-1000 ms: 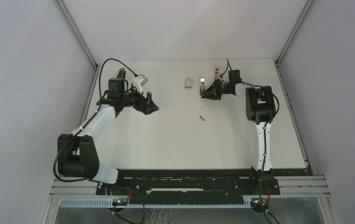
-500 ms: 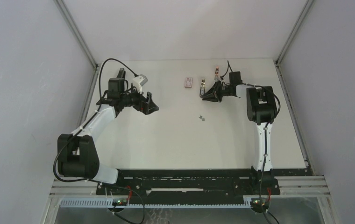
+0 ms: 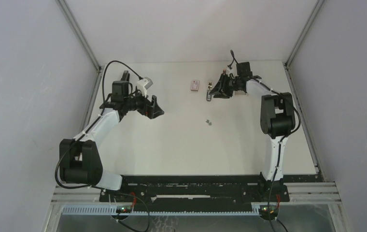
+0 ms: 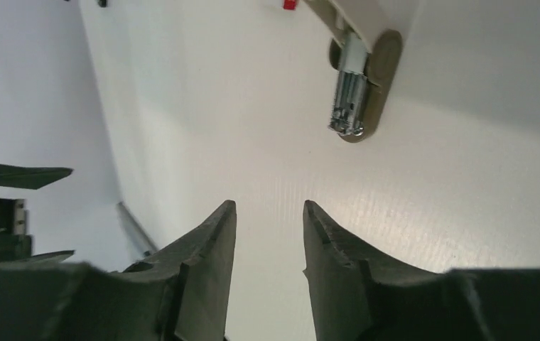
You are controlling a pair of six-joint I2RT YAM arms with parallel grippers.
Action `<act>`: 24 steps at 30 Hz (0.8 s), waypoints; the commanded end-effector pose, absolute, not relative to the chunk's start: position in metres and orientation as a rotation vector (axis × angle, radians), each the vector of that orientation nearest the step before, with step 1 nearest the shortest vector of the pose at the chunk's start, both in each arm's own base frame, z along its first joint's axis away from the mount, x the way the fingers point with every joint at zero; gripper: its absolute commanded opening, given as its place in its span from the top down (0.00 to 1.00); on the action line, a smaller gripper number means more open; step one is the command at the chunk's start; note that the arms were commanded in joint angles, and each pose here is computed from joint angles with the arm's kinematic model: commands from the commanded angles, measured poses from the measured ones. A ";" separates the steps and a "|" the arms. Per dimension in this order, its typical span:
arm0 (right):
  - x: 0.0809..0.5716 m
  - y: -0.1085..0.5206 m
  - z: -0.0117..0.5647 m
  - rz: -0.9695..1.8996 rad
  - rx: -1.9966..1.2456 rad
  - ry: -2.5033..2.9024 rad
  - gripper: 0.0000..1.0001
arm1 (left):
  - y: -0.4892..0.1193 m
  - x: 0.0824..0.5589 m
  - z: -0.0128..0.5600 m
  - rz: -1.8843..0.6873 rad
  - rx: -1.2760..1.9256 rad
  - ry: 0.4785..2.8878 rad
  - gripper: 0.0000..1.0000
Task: Unload the staples from the stapler
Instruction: Place the stapler at the center of the board.
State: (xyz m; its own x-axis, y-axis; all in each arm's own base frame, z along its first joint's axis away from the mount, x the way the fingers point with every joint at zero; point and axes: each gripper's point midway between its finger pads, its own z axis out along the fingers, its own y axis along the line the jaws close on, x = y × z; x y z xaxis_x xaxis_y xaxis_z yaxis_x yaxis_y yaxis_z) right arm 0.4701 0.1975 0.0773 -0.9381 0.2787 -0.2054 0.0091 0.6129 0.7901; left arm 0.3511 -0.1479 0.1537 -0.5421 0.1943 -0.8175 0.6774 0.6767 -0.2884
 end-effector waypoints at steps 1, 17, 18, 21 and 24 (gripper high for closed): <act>0.472 0.194 0.102 0.848 -0.030 2.512 0.57 | -0.144 0.358 0.183 -0.700 0.702 1.990 0.00; 0.474 0.193 0.078 0.202 -0.402 2.513 0.40 | -0.133 0.360 0.193 -0.584 0.707 1.949 0.00; 0.475 0.193 0.076 0.196 -0.407 2.518 0.40 | -0.133 0.359 0.194 -0.582 0.707 1.948 0.00; 0.478 0.191 0.065 0.166 -0.418 2.537 0.41 | -0.133 0.359 0.194 -0.582 0.709 1.945 0.00; 0.481 0.192 0.059 0.162 -0.438 2.539 0.42 | -0.132 0.359 0.194 -0.579 0.709 1.943 0.00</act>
